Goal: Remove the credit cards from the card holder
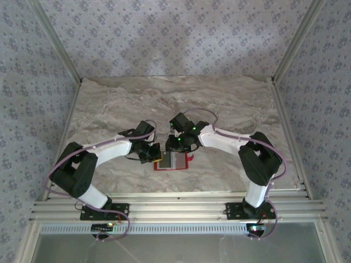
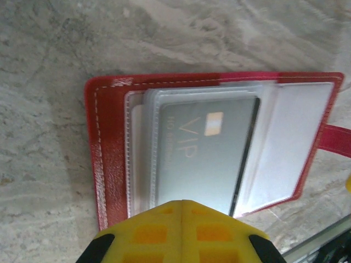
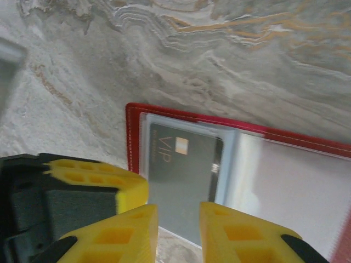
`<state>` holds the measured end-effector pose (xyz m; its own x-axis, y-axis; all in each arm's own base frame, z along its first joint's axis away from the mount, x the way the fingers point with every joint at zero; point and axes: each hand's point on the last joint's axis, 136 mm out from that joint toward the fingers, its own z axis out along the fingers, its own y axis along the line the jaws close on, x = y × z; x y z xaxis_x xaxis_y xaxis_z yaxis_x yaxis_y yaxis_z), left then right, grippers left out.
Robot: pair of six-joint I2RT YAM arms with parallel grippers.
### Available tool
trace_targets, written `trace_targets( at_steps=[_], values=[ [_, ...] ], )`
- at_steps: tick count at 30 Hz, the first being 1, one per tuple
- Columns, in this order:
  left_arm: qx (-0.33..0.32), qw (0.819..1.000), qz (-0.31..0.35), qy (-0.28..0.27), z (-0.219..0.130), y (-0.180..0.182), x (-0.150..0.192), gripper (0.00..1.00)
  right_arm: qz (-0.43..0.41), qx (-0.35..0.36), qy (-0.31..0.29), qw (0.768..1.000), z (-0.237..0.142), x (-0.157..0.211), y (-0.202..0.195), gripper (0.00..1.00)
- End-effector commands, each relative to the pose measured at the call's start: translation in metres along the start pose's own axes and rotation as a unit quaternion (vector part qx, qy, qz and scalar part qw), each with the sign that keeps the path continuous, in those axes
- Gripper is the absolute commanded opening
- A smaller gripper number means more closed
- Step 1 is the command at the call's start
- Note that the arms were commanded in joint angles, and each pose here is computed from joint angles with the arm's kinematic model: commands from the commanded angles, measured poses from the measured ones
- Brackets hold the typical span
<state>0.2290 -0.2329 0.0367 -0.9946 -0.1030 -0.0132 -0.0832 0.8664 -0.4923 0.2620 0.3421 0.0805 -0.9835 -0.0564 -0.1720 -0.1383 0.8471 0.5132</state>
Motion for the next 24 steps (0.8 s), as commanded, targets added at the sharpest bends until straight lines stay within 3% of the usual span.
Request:
trace_targets(
  at_steps=[1, 24],
  values=[
    [-0.009, 1.000, 0.011, 0.006, 0.002, 0.000, 0.000, 0.00, 0.015, -0.029, 0.018, 0.999, 0.012, 0.002, 0.006, 0.27],
    [-0.033, 0.999, 0.011, 0.015, 0.007, 0.014, 0.006, 0.00, 0.036, 0.027, 0.062, 0.997, 0.049, 0.029, -0.040, 0.26]
  ],
)
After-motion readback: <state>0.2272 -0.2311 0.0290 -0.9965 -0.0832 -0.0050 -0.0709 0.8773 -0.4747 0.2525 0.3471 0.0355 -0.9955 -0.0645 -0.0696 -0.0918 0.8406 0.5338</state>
